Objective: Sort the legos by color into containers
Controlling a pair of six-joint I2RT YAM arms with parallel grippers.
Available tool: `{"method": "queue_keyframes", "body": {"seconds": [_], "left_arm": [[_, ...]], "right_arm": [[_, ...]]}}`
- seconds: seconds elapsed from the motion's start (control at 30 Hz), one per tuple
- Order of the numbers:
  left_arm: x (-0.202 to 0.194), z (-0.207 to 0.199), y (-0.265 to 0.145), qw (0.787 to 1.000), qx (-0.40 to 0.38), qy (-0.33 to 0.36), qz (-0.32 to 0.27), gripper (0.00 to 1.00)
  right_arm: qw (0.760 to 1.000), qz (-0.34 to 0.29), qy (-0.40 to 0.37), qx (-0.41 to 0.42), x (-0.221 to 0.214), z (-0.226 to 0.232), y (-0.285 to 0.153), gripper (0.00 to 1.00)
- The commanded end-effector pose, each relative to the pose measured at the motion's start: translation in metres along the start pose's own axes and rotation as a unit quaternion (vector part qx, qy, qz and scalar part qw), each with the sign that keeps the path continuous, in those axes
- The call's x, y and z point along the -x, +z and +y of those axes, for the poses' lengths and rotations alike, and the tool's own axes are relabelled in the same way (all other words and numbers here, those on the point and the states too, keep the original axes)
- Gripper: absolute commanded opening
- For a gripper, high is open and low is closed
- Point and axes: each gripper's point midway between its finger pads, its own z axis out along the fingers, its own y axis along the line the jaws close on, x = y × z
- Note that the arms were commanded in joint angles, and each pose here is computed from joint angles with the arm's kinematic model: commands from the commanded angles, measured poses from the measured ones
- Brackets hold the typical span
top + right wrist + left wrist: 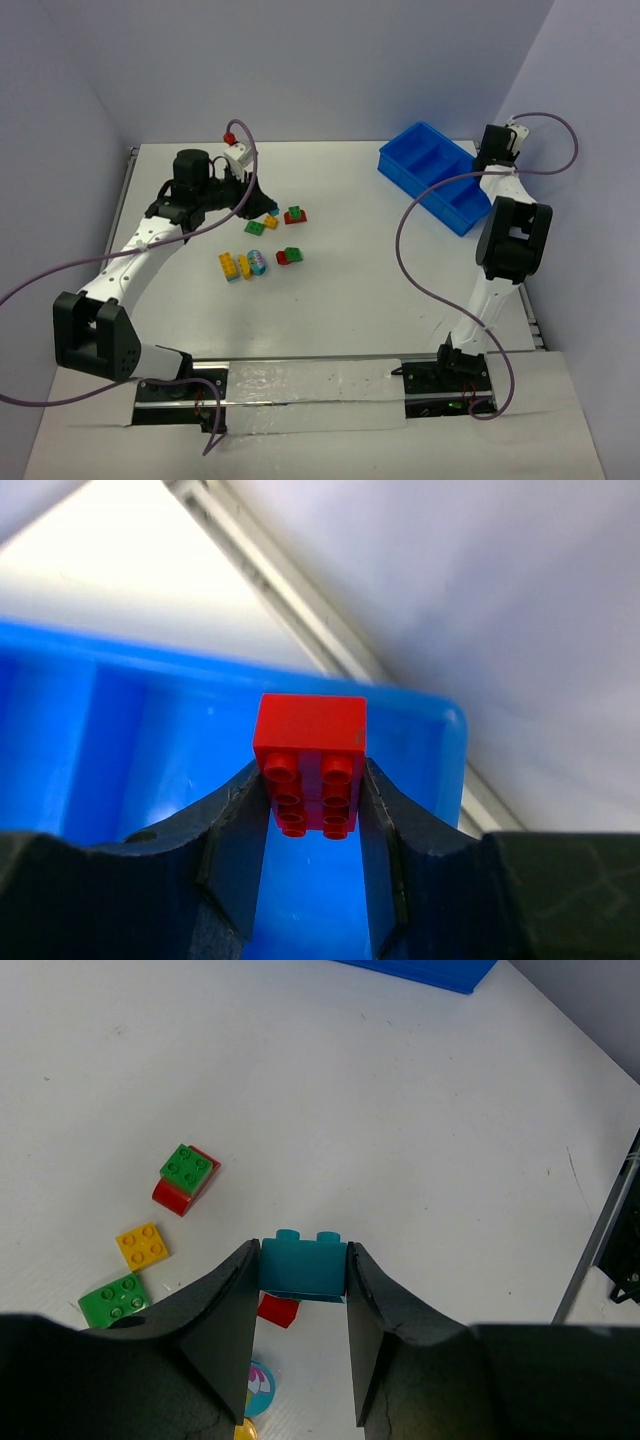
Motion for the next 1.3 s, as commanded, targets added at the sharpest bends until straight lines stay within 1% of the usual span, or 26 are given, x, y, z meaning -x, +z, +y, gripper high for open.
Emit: {"method": "queue_keyframes", "body": {"seconds": [0.0,0.07,0.3,0.37,0.4,0.43,0.57,0.7,0.83,0.97,1.03,1.07,1.13,1.17,1.2,1.27], "left_arm": [[0.024,0.001,-0.001,1.000,0.003,0.019,-0.023,0.00],[0.025,0.001,0.000,1.000,0.003,0.021,-0.023,0.00],[0.022,0.003,0.001,1.000,0.004,0.018,-0.019,0.00],[0.021,0.003,0.001,1.000,0.004,0.018,-0.019,0.00],[0.021,0.003,0.001,1.000,0.005,0.018,-0.019,0.00],[0.021,0.003,0.001,1.000,0.004,0.017,-0.018,0.00],[0.022,0.003,0.001,1.000,0.005,0.017,-0.017,0.00],[0.020,0.003,0.002,1.000,0.004,0.015,-0.015,0.00],[0.021,0.003,0.002,1.000,0.001,0.015,-0.016,0.00],[0.020,-0.004,0.002,1.000,-0.018,0.006,-0.016,0.00],[0.022,-0.009,0.002,0.999,-0.030,-0.001,-0.017,0.00],[0.022,-0.011,0.002,0.999,-0.035,-0.006,-0.018,0.00],[0.025,-0.019,0.001,0.998,-0.054,-0.020,-0.020,0.00],[0.025,-0.022,0.001,0.998,-0.063,-0.023,-0.020,0.00],[0.027,-0.026,0.000,0.996,-0.074,-0.033,-0.022,0.00],[0.031,-0.036,-0.001,0.993,-0.099,-0.056,-0.026,0.00]], "right_arm": [[1.000,-0.018,0.011,-0.020,0.021,0.002,0.005,0.26],[1.000,-0.007,0.003,-0.023,0.020,0.002,0.008,0.36],[1.000,0.003,-0.008,-0.019,0.015,0.003,0.009,0.38],[1.000,0.009,-0.012,-0.021,0.011,0.003,0.010,0.48],[1.000,0.010,-0.013,-0.021,0.011,0.003,0.011,0.50],[1.000,0.012,-0.014,-0.022,0.010,0.003,0.011,0.55],[1.000,0.007,-0.013,-0.019,0.011,0.002,0.009,0.64],[1.000,0.012,-0.015,-0.019,0.009,0.003,0.010,0.65],[1.000,0.009,-0.012,-0.002,0.012,0.006,0.003,0.65],[0.999,-0.004,-0.010,0.053,0.028,0.019,-0.023,0.70],[0.997,-0.015,-0.008,0.080,0.041,0.024,-0.040,0.77],[0.996,-0.019,-0.009,0.090,0.044,0.025,-0.047,0.82],[0.990,-0.033,-0.012,0.139,0.057,0.034,-0.073,0.94],[0.988,-0.042,-0.011,0.150,0.065,0.034,-0.084,0.95],[0.980,-0.046,-0.018,0.193,0.070,0.043,-0.103,0.99],[0.959,-0.044,-0.038,0.279,0.067,0.063,-0.132,1.00]]}}
